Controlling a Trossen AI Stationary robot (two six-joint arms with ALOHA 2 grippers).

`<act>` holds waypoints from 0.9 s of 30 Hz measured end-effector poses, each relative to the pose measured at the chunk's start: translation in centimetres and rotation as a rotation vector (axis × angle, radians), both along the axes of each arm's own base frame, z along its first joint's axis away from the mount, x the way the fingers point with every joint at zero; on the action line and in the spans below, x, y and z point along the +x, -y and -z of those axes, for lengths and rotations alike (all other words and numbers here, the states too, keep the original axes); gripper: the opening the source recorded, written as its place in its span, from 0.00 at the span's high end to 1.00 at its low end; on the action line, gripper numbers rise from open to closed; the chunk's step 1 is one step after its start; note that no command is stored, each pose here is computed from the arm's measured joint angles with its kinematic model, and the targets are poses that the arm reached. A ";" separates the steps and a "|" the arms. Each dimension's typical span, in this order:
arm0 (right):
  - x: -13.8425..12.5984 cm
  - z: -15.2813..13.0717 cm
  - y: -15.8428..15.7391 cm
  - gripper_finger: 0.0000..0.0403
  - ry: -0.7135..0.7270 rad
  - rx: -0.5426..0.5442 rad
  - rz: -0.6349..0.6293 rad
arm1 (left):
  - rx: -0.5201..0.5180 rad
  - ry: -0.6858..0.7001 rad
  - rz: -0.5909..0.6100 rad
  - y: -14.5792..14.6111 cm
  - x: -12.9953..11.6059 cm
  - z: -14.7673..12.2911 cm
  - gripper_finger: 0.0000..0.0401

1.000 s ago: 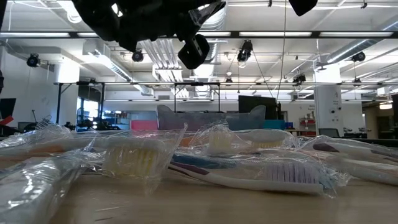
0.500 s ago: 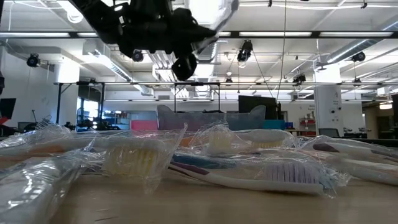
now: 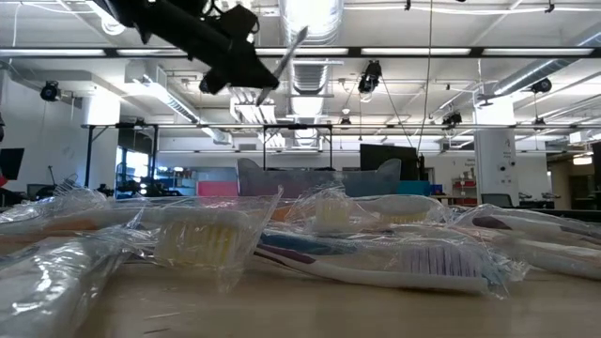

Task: Pick & Place Toothbrushes
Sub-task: Put the purple toothbrush into the pink bin

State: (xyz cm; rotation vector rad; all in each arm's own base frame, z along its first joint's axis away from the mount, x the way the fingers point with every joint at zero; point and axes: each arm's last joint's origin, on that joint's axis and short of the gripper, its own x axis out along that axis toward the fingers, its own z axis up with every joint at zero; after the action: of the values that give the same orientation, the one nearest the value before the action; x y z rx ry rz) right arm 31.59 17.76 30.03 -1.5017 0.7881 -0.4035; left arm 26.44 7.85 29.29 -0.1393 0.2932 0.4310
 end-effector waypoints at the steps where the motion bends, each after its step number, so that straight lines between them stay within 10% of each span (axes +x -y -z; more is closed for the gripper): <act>1: 0.0 0.0 0.0 0.57 0.002 0.001 0.000 | 0.028 -0.011 -0.054 -0.1 -0.3 -0.2 0.92; 11: 0.3 -0.1 -0.3 0.56 -0.019 0.037 -0.059 | 0.185 -0.115 -0.345 -0.9 -1.7 0.4 0.92; 27: 0.3 0.0 -0.3 0.69 -0.012 0.045 -0.059 | 0.053 0.025 -0.453 -1.5 -2.3 3.3 0.92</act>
State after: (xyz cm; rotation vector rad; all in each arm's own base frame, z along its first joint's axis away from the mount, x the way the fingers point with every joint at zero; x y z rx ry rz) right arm 31.89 18.05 30.06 -1.4825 0.7563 -0.3310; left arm 24.11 9.34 25.95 -0.1596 0.2240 0.8847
